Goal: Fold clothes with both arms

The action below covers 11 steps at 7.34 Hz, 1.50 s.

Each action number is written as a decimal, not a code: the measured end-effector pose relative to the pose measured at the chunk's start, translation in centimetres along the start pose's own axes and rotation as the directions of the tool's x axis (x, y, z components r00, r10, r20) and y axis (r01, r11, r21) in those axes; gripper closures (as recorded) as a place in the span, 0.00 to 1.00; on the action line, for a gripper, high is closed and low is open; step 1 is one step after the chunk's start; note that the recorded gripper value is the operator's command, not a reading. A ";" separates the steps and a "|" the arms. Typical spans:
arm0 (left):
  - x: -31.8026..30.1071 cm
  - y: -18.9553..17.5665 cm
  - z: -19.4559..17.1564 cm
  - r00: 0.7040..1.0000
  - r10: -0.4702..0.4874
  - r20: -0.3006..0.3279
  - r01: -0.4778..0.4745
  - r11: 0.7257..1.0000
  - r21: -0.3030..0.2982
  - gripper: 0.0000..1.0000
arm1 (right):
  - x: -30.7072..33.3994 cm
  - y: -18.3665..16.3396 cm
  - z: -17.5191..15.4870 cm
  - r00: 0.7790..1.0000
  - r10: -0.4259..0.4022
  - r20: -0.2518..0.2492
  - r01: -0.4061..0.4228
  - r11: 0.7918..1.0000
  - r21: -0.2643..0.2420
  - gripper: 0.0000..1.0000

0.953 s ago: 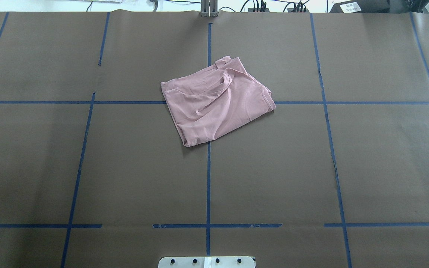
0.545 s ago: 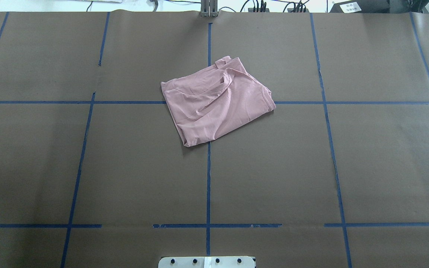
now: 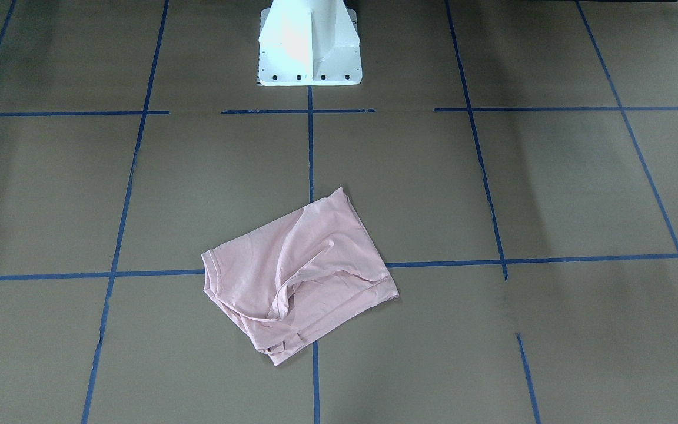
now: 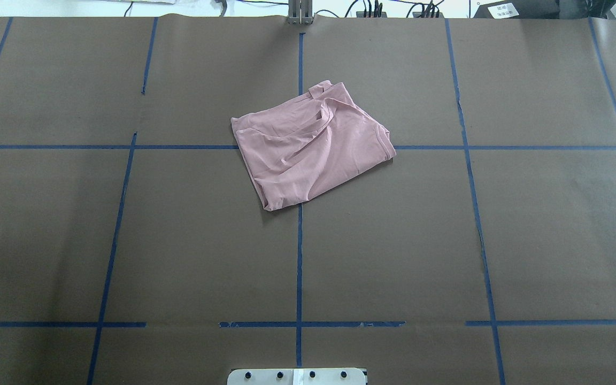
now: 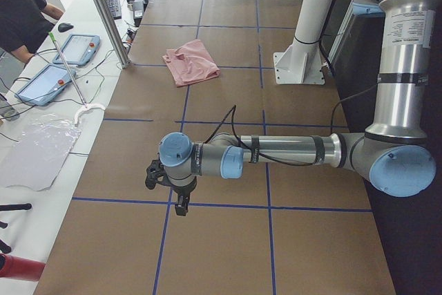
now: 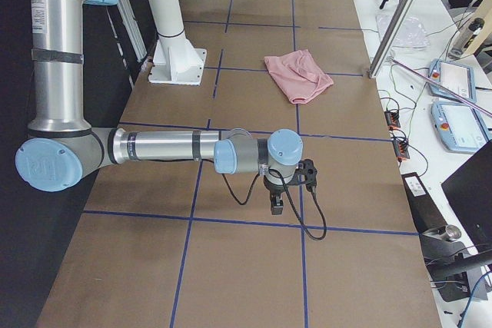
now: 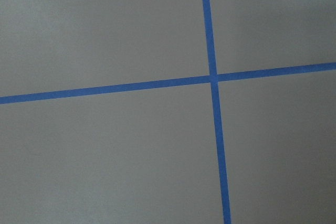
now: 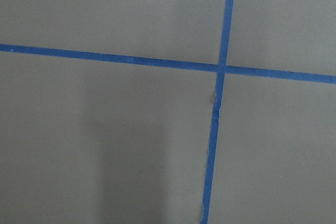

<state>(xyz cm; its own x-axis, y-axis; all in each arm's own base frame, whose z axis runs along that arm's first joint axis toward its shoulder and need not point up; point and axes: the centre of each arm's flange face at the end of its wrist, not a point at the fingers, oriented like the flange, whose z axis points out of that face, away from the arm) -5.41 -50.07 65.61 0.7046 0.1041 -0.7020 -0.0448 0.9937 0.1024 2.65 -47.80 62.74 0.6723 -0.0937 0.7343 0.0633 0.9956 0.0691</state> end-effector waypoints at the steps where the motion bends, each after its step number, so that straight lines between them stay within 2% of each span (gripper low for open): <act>1: 0.2 -0.1 -0.1 1.000 0.006 0.000 -0.006 1.000 0.004 0.00 | 0.1 0.0 -0.1 1.000 0.001 0.000 -0.001 1.000 0.001 0.00; 6: 3.0 -1.1 -1.7 0.998 0.062 -0.004 -0.062 0.997 0.037 0.00 | 0.1 0.0 -0.2 1.000 0.002 0.000 -0.002 1.000 0.004 0.00; 11: 4.5 -1.3 -1.4 0.996 0.089 -0.011 -0.088 0.996 0.030 0.00 | 0.2 -0.1 -0.3 1.000 0.004 -0.001 -0.004 1.000 0.005 0.00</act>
<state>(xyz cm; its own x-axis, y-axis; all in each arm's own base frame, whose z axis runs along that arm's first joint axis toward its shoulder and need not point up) -3.18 -50.83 61.33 0.6900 0.1922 -0.6978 -0.0854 0.9790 0.1852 2.97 -47.90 62.68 0.6734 -0.0897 0.7338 0.0565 0.9960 0.0698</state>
